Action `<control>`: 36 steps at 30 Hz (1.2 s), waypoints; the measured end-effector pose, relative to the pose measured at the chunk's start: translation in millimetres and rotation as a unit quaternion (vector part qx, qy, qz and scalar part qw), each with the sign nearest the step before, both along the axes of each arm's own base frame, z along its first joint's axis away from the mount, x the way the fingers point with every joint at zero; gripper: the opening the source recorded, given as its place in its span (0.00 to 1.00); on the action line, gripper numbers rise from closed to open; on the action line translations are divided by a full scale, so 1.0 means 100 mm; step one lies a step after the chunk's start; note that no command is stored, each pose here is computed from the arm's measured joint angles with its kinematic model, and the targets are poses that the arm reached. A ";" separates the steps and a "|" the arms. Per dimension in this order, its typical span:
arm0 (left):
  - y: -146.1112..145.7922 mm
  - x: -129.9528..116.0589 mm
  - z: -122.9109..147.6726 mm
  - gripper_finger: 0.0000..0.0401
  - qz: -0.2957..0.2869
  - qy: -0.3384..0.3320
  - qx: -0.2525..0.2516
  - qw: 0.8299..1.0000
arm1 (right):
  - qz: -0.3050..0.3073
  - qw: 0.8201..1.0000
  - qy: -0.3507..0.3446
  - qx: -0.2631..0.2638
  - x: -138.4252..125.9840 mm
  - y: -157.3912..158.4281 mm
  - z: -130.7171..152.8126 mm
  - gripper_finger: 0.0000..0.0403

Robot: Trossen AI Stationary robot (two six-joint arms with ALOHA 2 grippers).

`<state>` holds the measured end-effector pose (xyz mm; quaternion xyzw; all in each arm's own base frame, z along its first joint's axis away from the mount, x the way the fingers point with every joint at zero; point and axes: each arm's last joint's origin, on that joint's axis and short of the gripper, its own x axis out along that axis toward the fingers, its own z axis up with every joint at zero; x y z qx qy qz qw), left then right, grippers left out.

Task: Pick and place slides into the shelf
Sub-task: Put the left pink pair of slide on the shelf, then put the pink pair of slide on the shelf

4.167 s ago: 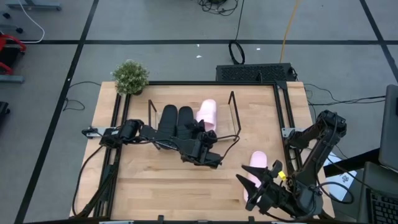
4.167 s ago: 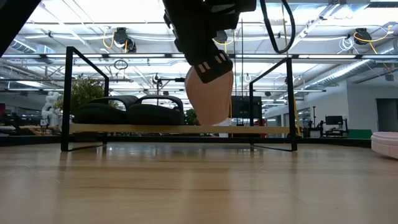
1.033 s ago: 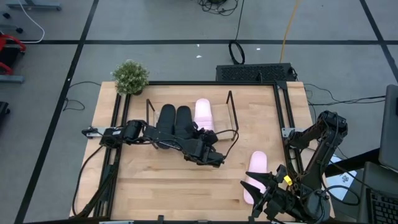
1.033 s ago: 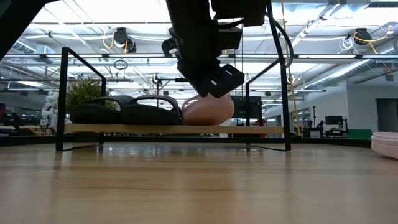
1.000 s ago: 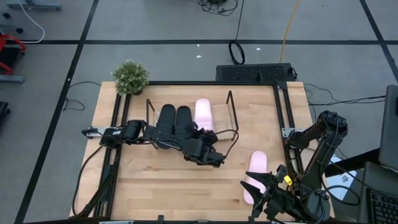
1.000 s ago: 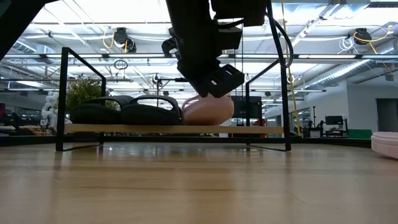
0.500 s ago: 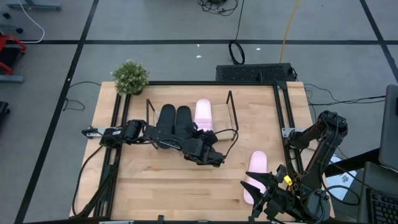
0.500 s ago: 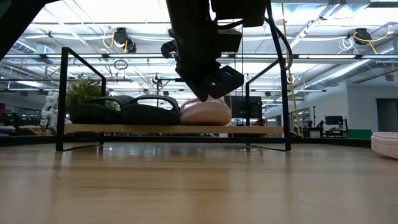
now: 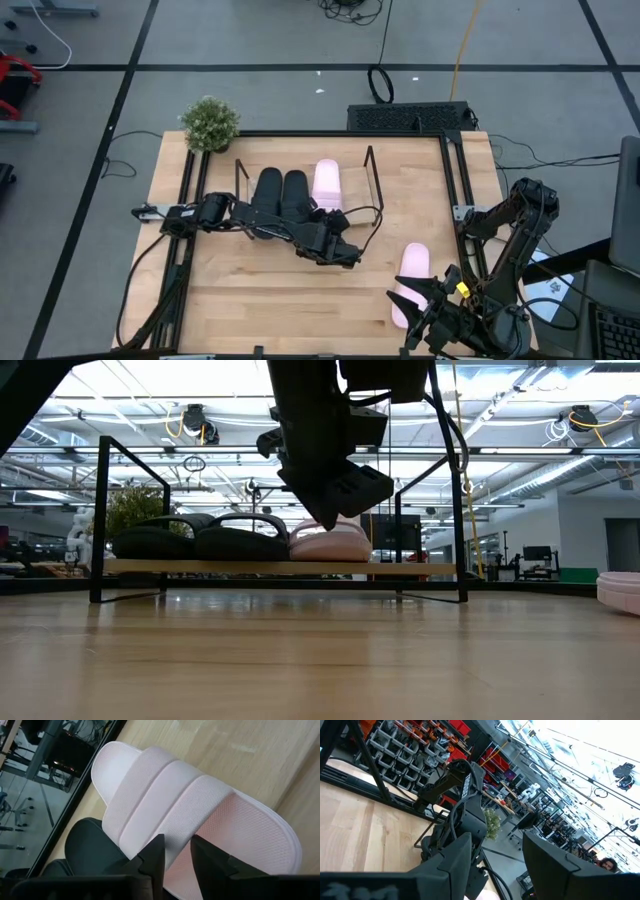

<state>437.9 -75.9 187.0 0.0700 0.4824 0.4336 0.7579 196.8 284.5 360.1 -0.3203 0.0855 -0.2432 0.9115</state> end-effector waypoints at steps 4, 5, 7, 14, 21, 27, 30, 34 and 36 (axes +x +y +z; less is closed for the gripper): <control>-0.02 0.00 0.00 0.29 -0.001 -0.001 -0.001 1.000 | 0.000 1.000 0.000 0.000 0.00 0.00 0.00 0.42; -0.02 0.00 0.00 0.30 -0.001 -0.001 -0.001 1.000 | 0.000 1.000 0.000 0.000 0.00 0.00 0.00 0.42; -0.02 0.00 0.00 0.33 -0.001 -0.002 -0.001 1.000 | 0.000 1.000 0.000 0.000 0.00 0.00 0.00 0.42; -0.02 0.00 0.00 0.41 -0.002 -0.004 -0.005 1.000 | 0.000 1.000 0.000 0.000 0.00 0.00 0.00 0.42; -0.06 0.03 0.00 0.50 -0.024 -0.005 0.000 1.000 | 0.000 1.000 -0.005 0.009 0.00 0.00 0.00 0.42; -0.13 0.04 0.01 0.58 -0.041 -0.005 0.009 0.999 | 0.000 1.000 -0.005 0.009 0.00 0.00 0.00 0.42; -0.18 0.03 0.00 0.62 -0.046 -0.005 0.005 0.999 | 0.000 1.000 -0.005 0.009 0.00 0.00 0.00 0.42; -0.26 0.01 0.02 0.65 -0.054 -0.008 0.004 0.998 | 0.000 1.000 -0.005 0.009 0.00 0.00 0.00 0.42; -0.31 -0.02 0.06 0.66 -0.060 -0.012 0.001 0.998 | 0.000 1.000 -0.005 0.009 0.00 0.00 0.00 0.42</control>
